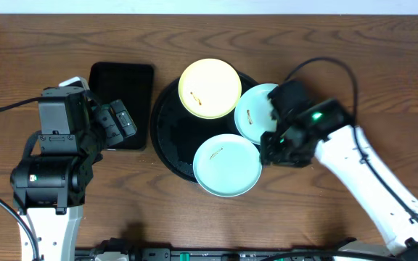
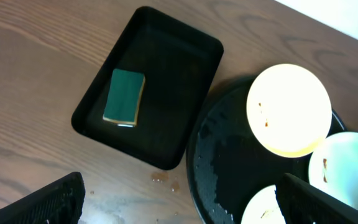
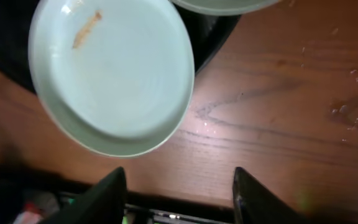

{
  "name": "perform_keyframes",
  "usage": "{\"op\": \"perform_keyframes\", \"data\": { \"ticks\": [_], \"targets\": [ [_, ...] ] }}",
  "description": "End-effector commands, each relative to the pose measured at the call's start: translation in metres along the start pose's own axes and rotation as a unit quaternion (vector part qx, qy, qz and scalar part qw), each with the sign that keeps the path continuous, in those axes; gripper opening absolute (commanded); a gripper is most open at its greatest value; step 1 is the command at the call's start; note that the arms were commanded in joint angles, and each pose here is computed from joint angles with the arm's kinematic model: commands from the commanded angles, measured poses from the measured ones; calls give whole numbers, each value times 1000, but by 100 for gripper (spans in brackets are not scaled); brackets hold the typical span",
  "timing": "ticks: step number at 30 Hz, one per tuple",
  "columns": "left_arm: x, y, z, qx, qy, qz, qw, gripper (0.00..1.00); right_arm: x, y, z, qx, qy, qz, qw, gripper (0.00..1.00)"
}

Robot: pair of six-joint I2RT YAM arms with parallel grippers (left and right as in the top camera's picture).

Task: Clean dirty plates on tray and stack at the side
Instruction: 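Grasp the rim of the front pale green plate with the right gripper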

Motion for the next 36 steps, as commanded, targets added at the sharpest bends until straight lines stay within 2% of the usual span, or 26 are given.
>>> {"op": "perform_keyframes", "data": {
  "ticks": [1,14,17,20,31,33,36],
  "targets": [
    [-1,-2,-2,-3,2,0,1000,98,0,20,8,-10,47,26,999,48],
    [-1,-2,-2,-3,2,0,1000,98,-4,86,21,-27,84,5,996,48],
    [-1,-2,-2,-3,2,0,1000,98,0,92,20,-37,76,-6,996,45],
    [-1,-2,-2,-3,2,0,1000,98,4,94,18,-48,70,-12,996,37],
    [-1,-2,-2,-3,2,0,1000,98,-3,112,24,-48,104,32,993,34],
    [-1,-2,-2,-3,2,0,1000,98,-2,112,23,-51,104,30,993,28],
    [-1,-2,-2,-3,2,0,1000,98,-2,112,20,-58,103,29,993,9]
  ]
}}
Point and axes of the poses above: each gripper's point midway between its finger pads, its own y axis out along the fingers, its own x axis along the line the jaws close on, z = x × y, the point moved 4 cm from there along -y, back along the fingers
